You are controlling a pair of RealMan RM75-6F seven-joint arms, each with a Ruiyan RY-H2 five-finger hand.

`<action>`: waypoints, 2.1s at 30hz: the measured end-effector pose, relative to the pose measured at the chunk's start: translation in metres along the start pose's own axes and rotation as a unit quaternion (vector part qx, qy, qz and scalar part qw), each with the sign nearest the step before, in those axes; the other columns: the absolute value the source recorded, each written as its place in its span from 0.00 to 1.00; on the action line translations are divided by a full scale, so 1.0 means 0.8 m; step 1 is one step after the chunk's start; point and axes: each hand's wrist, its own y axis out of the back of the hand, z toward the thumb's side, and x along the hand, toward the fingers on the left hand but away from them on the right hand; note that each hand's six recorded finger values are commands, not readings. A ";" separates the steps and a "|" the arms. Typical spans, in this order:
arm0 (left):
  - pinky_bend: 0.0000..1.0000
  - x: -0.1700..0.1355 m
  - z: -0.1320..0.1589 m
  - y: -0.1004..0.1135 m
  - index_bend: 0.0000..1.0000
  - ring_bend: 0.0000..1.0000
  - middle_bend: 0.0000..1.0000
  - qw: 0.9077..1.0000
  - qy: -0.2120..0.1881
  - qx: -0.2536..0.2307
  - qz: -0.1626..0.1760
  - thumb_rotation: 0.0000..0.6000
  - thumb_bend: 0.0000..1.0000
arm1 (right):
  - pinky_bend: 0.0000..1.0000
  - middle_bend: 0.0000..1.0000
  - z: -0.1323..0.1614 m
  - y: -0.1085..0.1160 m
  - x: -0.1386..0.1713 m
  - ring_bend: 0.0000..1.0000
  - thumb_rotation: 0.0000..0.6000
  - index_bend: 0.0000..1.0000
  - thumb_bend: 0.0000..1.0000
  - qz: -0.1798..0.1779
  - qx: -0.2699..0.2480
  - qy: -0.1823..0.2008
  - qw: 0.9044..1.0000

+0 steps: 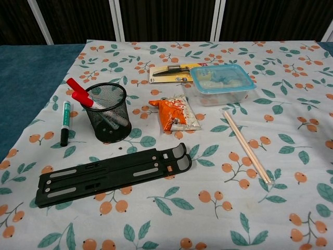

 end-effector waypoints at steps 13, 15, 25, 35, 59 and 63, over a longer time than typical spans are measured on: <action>0.00 0.031 -0.072 -0.055 0.17 0.01 0.18 0.973 0.083 0.126 -0.172 1.00 0.18 | 0.18 0.00 -0.001 -0.002 -0.001 0.00 1.00 0.00 0.13 0.003 0.000 -0.005 1.000; 0.00 0.038 -0.077 -0.065 0.23 0.02 0.21 0.966 0.085 0.144 -0.197 1.00 0.19 | 0.18 0.00 -0.001 -0.001 -0.002 0.00 1.00 0.00 0.13 0.003 0.000 -0.005 1.000; 0.00 0.062 -0.078 -0.104 0.28 0.02 0.26 0.940 0.071 0.194 -0.270 1.00 0.23 | 0.18 0.00 -0.001 -0.001 -0.002 0.00 1.00 0.00 0.13 0.003 -0.003 -0.005 1.000; 0.00 0.077 -0.066 -0.137 0.31 0.02 0.29 0.929 0.057 0.210 -0.301 1.00 0.27 | 0.18 0.00 -0.002 -0.001 -0.003 0.00 1.00 0.00 0.13 0.004 -0.007 -0.008 1.000; 0.00 0.091 -0.030 -0.193 0.41 0.04 0.33 0.917 0.016 0.227 -0.327 1.00 0.28 | 0.18 0.00 -0.003 0.000 -0.003 0.00 1.00 0.00 0.13 0.010 -0.021 -0.013 1.000; 0.00 0.091 -0.028 -0.200 0.41 0.04 0.33 0.914 0.010 0.230 -0.334 1.00 0.28 | 0.18 0.00 -0.004 0.000 -0.004 0.00 1.00 0.00 0.13 0.010 -0.022 -0.015 1.000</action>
